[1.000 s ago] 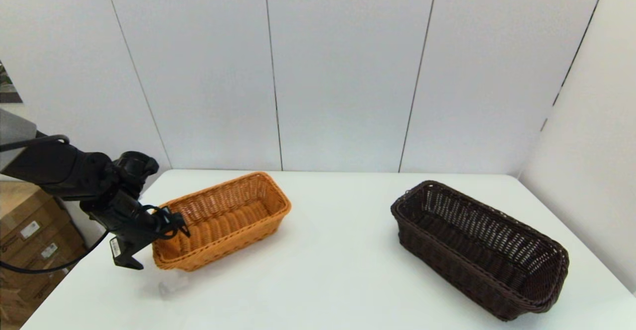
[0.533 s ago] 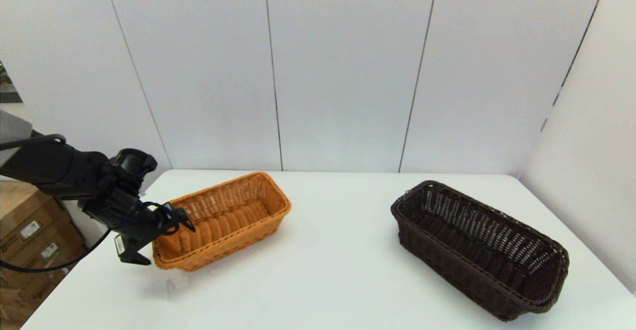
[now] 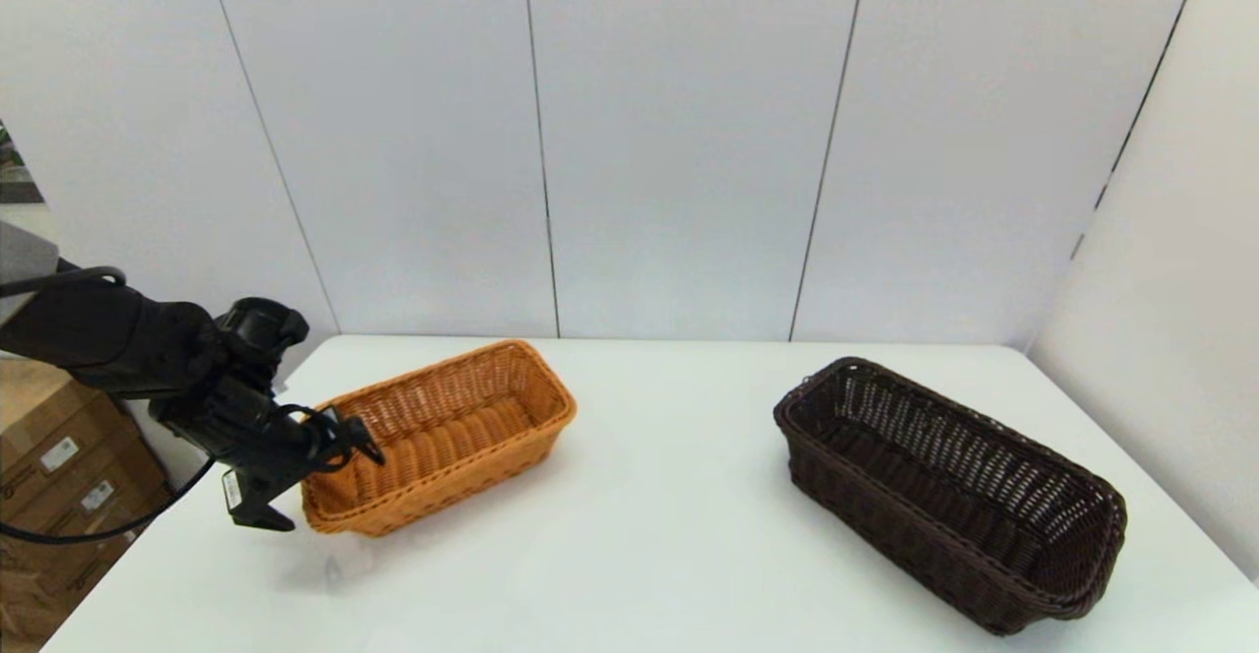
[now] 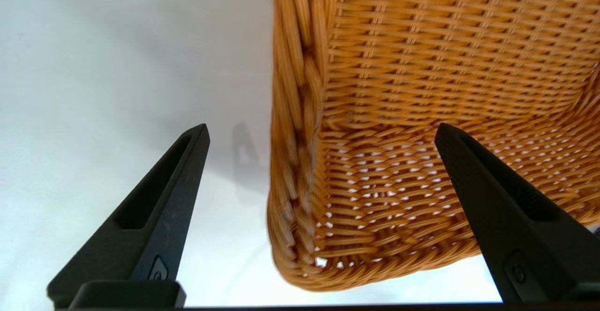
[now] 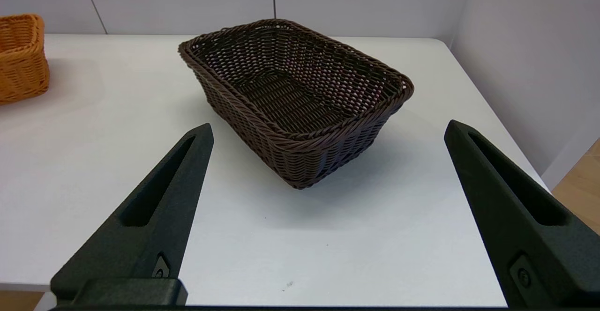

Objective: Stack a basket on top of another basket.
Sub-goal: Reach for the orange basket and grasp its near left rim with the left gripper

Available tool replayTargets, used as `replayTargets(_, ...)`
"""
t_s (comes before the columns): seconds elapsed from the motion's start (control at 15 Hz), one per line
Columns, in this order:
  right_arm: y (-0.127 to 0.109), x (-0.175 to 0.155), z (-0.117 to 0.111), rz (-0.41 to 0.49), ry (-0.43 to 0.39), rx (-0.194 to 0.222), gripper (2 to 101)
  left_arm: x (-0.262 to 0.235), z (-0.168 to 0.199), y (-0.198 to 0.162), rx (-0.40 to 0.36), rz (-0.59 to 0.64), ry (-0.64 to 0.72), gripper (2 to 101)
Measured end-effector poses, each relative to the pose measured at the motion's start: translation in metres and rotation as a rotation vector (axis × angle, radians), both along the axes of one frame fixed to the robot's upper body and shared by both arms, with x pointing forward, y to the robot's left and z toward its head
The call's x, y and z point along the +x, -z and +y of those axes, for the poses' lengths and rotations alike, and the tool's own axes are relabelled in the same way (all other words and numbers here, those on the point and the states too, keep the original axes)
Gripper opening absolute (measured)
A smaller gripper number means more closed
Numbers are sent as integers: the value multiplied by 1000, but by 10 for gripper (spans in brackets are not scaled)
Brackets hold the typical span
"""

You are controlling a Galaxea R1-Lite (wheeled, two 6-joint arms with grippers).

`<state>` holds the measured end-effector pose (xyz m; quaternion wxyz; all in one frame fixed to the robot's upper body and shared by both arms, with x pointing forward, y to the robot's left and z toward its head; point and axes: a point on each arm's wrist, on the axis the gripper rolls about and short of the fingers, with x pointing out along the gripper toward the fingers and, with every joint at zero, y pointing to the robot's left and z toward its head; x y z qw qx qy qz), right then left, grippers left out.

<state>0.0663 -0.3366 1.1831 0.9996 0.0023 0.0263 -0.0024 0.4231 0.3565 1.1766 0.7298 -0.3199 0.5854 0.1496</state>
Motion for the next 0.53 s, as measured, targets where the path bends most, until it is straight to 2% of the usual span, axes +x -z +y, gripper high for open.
replayTargets(0.47,0,0,0,0,0,0,977,-7,13,-2,13,-6,8,978)
replayTargets(0.53,0,0,0,0,0,0,977,-6,14,-2,13,-10,8,948)
